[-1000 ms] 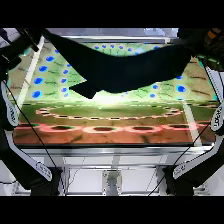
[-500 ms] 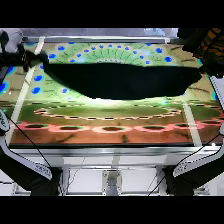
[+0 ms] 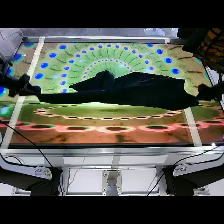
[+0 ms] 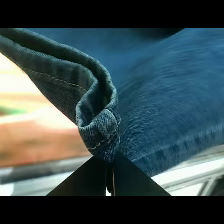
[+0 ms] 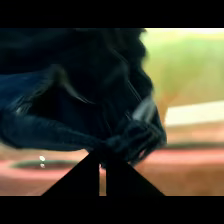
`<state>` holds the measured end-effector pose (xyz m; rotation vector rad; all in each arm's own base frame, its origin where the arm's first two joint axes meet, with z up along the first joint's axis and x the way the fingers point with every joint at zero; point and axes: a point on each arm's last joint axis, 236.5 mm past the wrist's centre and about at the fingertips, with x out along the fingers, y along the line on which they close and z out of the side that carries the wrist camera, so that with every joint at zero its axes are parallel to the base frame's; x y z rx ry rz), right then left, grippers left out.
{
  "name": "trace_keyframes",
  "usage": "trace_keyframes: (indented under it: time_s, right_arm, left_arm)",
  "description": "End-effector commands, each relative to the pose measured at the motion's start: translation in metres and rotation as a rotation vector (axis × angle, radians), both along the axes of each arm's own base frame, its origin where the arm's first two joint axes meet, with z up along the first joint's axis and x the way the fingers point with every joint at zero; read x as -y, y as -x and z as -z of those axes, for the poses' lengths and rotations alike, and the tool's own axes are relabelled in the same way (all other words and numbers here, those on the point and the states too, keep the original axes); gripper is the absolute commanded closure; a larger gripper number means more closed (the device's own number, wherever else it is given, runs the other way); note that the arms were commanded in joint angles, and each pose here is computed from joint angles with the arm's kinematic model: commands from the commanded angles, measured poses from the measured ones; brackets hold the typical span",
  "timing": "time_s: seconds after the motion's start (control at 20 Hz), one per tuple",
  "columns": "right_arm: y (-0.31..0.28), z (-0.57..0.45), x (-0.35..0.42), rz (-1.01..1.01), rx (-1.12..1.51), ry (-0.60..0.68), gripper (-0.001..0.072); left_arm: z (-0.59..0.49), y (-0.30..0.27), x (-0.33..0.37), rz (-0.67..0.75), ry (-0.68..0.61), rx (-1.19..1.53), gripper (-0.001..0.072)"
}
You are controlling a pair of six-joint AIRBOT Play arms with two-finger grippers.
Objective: Fold the clothes and pants, and hang the long-sleeved shirts on hangers.
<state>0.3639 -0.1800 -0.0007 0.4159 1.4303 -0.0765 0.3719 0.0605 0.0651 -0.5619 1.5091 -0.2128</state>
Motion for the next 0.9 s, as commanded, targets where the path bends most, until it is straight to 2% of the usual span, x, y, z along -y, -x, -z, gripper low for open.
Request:
trace_keyframes:
  time_s: [0.0, 0.15, 0.3, 0.55, 0.75, 0.8, 0.85]
  right_arm:
    - [0.061, 0.030, 0.013, 0.037, -0.060, 0.083, 0.0696]
    - [0.108, 0.045, 0.017, 0.082, -0.079, 0.109, 0.0696]
    - [0.141, 0.046, 0.026, 0.126, -0.091, 0.123, 0.0695]
    - [0.161, 0.035, 0.043, 0.211, -0.076, 0.143, 0.0695]
    - [0.179, 0.049, 0.031, 0.227, -0.131, 0.088, 0.0692]
    - [0.183, 0.053, 0.026, 0.225, -0.144, 0.075, 0.0680]
    - [0.185, 0.055, 0.023, 0.224, -0.153, 0.066, 0.0606]
  left_arm:
    - [0.026, 0.046, -0.011, -0.006, -0.113, -0.088, 0.0682]
    - [0.049, 0.088, -0.021, 0.002, -0.212, -0.157, 0.0681]
    - [0.062, 0.112, -0.014, 0.007, -0.225, -0.175, 0.0681]
    - [0.092, 0.170, -0.022, 0.037, -0.292, -0.332, 0.0680]
    - [0.112, 0.188, -0.022, 0.059, -0.288, -0.375, 0.0679]
    - [0.113, 0.188, -0.019, 0.074, -0.276, -0.366, 0.0679]
    - [0.113, 0.188, -0.019, 0.085, -0.274, -0.361, 0.0679]
